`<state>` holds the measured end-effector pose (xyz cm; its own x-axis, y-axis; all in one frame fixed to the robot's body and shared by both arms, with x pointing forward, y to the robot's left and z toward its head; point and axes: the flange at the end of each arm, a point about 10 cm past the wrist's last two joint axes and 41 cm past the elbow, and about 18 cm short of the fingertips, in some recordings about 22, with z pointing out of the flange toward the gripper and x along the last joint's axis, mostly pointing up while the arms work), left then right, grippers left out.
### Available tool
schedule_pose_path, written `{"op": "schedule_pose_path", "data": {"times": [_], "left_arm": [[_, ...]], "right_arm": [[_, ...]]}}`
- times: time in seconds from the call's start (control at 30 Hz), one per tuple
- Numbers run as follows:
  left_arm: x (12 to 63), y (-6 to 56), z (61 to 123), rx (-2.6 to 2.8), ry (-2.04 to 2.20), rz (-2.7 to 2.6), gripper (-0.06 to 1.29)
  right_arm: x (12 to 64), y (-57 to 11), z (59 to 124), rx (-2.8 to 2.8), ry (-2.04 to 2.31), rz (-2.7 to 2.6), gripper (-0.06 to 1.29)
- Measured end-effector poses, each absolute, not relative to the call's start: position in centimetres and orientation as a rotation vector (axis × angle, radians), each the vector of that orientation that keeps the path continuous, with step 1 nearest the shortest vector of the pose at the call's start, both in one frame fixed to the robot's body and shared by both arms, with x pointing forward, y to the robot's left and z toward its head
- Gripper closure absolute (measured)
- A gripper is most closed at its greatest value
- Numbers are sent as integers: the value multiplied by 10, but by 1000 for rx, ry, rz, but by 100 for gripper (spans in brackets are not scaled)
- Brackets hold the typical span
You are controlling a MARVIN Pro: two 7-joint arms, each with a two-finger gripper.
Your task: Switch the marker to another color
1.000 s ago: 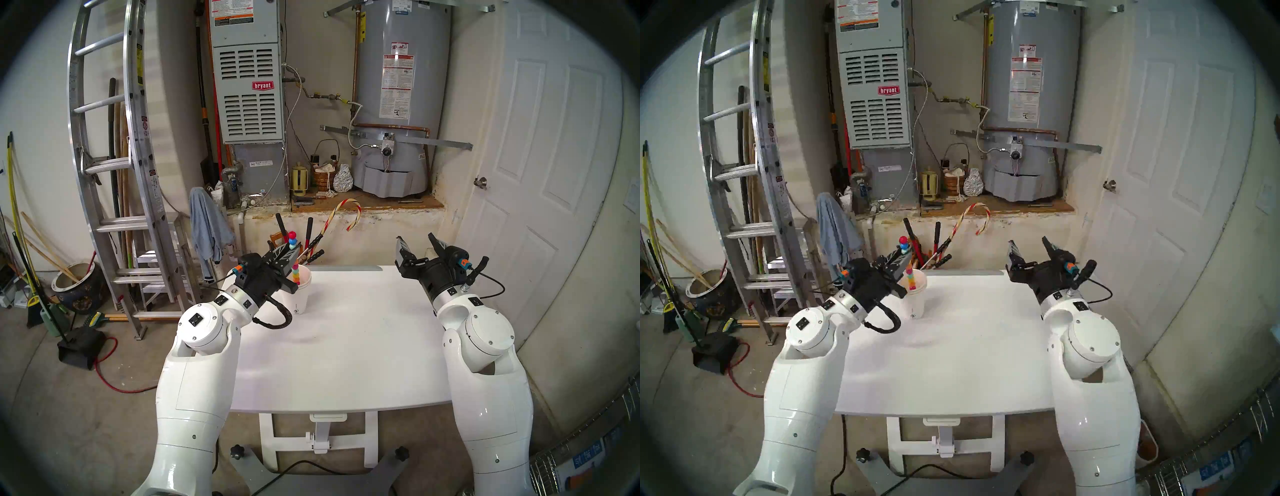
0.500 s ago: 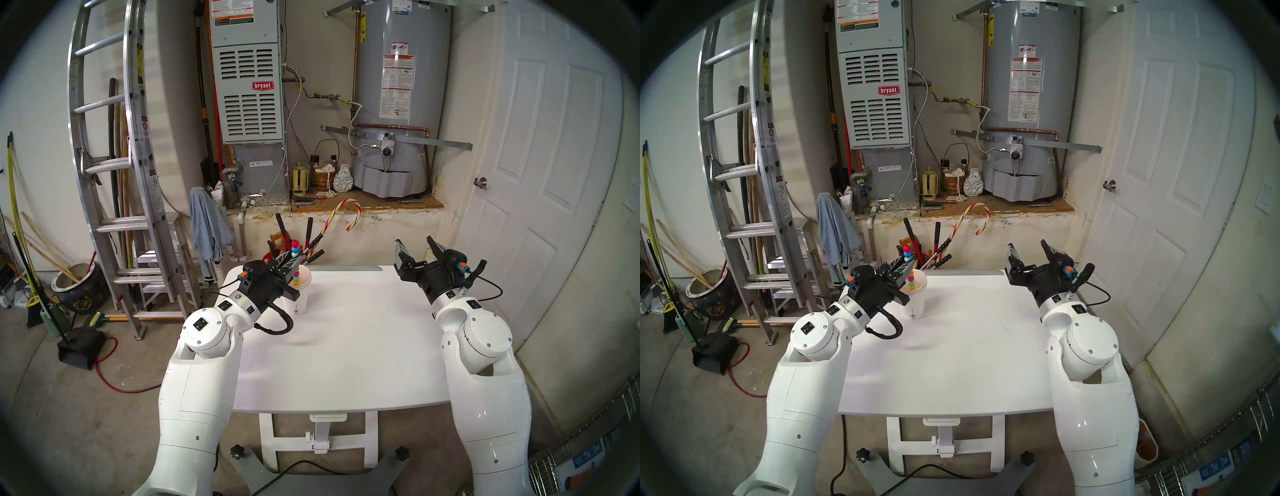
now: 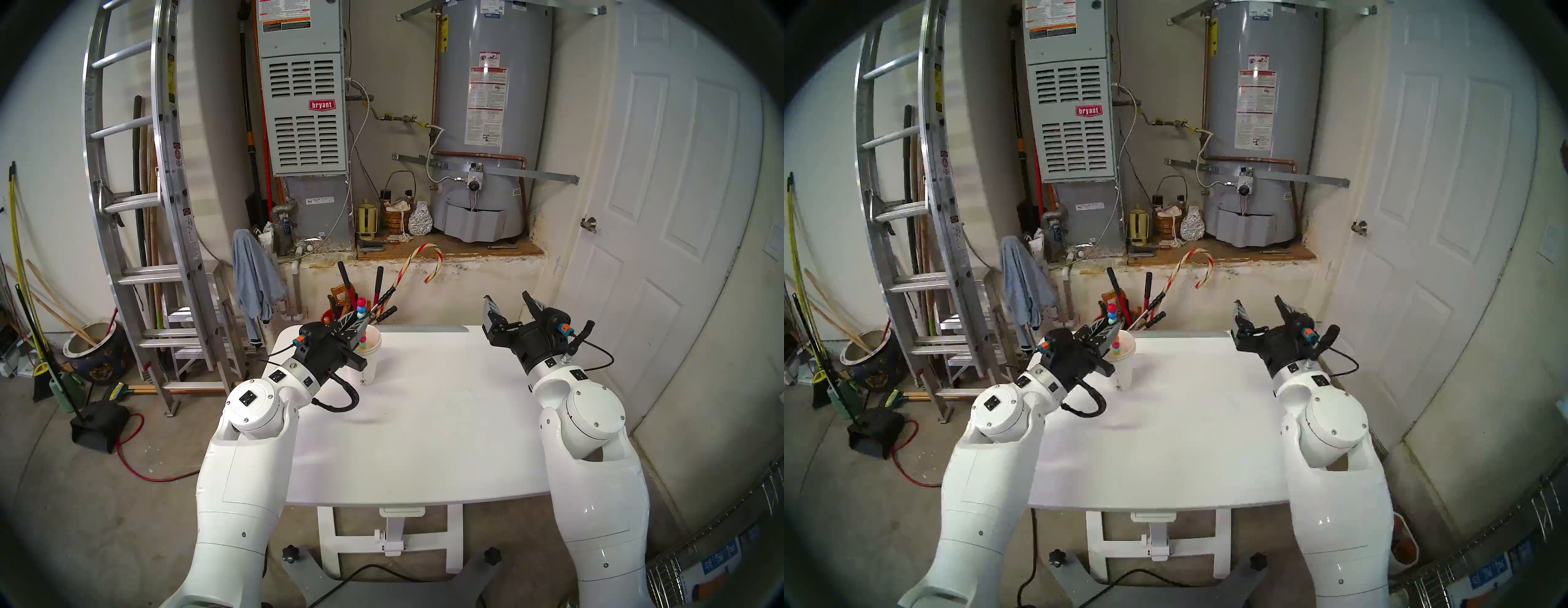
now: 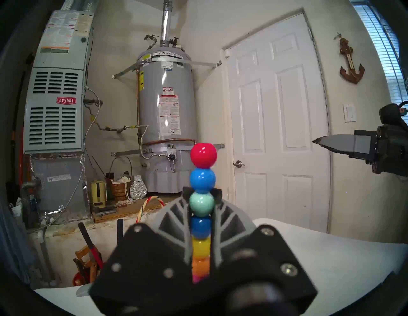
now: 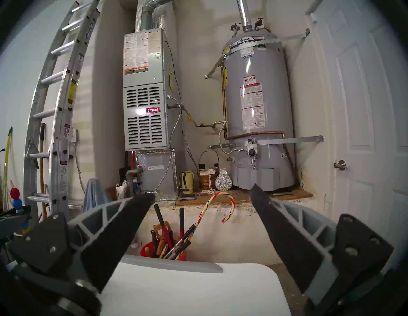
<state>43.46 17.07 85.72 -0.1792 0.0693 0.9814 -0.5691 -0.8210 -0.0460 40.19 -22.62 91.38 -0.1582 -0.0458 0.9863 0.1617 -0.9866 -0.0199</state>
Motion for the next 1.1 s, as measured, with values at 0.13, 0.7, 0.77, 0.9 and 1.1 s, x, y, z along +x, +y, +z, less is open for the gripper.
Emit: {"op": "schedule_pose_path", "data": {"times": [0.13, 0.7, 0.77, 0.9, 1.1], "left_arm": [[436, 170, 857, 1674, -579, 2053, 112], [436, 169, 856, 1680, -571, 2049, 12], [437, 169, 856, 1681, -569, 2048, 11], [437, 168, 856, 1683, -564, 2045, 12], [436, 168, 861, 1671, -564, 2049, 21]], "right_arm": [[402, -226, 913, -1943, -135, -2288, 1], [402, -227, 912, -1941, -133, -2292, 1], [402, -227, 911, -1941, -133, -2293, 1], [402, -227, 911, -1941, -134, -2296, 1], [402, -228, 911, -1940, -133, -2300, 1]]}}
